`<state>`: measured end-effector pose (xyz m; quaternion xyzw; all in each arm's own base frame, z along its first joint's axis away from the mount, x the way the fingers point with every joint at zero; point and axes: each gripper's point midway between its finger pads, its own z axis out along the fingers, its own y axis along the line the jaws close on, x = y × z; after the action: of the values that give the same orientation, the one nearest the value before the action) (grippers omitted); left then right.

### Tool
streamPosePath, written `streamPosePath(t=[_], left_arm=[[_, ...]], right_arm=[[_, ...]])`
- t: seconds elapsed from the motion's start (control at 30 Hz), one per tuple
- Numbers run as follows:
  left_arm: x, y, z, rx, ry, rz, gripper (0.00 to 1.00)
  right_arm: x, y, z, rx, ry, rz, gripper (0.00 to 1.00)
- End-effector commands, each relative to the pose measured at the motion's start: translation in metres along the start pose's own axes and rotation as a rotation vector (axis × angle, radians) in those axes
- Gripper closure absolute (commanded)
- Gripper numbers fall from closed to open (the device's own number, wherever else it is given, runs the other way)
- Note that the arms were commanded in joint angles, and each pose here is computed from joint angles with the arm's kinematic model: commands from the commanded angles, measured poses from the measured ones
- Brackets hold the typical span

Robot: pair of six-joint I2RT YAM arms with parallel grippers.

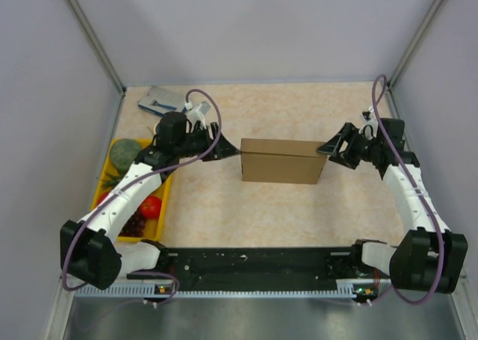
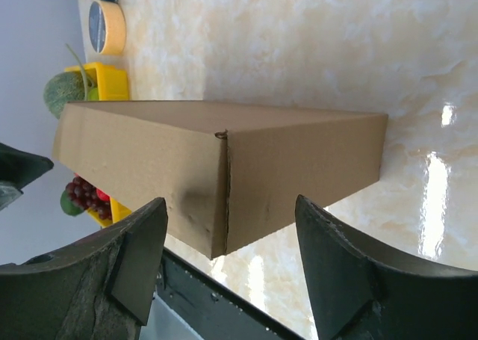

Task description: Fold the paper box

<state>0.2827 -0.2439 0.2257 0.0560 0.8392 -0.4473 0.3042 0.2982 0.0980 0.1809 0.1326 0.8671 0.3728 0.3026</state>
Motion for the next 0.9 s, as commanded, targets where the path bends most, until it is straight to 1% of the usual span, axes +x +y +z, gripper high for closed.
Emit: streamPosePath(t=[0.0, 0.07, 0.13, 0.27, 0.47, 0.73, 0.87], left_arm=[[-0.015, -0.003, -0.007, 0.037, -0.047, 0.032, 0.46], [-0.020, -0.016, -0.003, 0.100, -0.025, 0.023, 0.47], [-0.021, -0.013, 0.006, 0.109, 0.003, -0.010, 0.48], [-0.030, -0.016, 0.013, 0.137, -0.021, -0.028, 0.51], [-0.033, -0.019, 0.016, 0.151, -0.020, -0.035, 0.55], [-0.028, -0.025, 0.022, 0.174, 0.006, -0.042, 0.55], [-0.023, -0.021, 0.026, 0.172, 0.028, -0.062, 0.57]], right_arm=[[-0.016, 0.018, -0.005, -0.036, -0.035, -0.069, 0.32], [-0.014, 0.016, -0.003, -0.035, -0.028, -0.066, 0.34], [-0.014, 0.016, -0.003, -0.036, -0.026, -0.065, 0.35], [-0.009, 0.014, 0.000, -0.045, -0.003, -0.057, 0.41], [-0.003, 0.011, 0.005, -0.050, 0.016, -0.053, 0.47], [-0.003, 0.016, 0.008, -0.058, 0.020, -0.055, 0.49], [-0.002, 0.019, 0.009, -0.061, 0.024, -0.058, 0.50]])
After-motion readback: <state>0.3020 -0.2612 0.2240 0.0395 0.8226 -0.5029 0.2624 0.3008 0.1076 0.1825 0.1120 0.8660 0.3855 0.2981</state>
